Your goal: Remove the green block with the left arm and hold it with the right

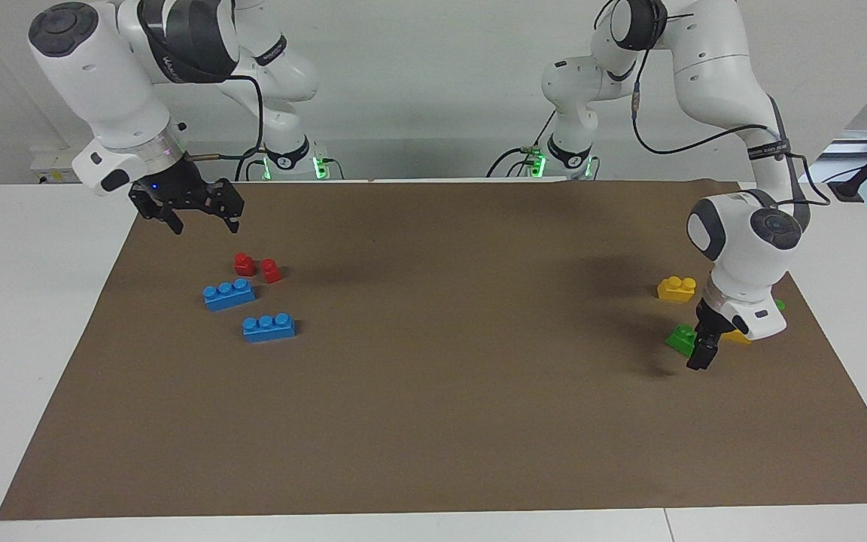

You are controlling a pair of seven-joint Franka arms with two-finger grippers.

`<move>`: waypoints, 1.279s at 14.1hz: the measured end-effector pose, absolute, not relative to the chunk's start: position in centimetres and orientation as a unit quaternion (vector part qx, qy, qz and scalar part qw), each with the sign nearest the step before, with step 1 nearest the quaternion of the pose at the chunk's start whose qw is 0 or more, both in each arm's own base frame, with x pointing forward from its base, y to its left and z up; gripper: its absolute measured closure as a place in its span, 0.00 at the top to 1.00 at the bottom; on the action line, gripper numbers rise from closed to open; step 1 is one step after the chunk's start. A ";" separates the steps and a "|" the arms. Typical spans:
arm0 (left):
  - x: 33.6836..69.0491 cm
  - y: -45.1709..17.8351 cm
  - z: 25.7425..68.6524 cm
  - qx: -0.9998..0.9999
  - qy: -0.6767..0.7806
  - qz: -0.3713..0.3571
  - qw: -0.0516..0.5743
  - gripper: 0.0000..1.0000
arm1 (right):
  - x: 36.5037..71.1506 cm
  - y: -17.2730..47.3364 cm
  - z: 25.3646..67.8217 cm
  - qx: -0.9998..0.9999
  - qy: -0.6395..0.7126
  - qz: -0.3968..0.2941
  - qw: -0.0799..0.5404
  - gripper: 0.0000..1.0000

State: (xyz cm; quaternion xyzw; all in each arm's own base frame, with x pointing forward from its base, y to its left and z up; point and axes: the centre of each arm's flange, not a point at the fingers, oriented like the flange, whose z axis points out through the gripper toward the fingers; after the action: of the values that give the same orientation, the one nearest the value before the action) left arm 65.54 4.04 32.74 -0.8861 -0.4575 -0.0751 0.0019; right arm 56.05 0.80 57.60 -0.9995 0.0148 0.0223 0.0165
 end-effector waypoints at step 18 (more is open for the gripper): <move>57.2 1.3 55.2 -0.997 -0.070 -0.037 0.025 1.00 | 55.9 0.4 57.5 -0.999 0.012 0.029 -0.002 1.00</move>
State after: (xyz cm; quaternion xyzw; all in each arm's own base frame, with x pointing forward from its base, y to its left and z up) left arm 57.19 1.25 55.18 -0.9965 -0.0700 -0.0374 0.0254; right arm 55.89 0.37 57.46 -0.9995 0.0116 0.0294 -0.0021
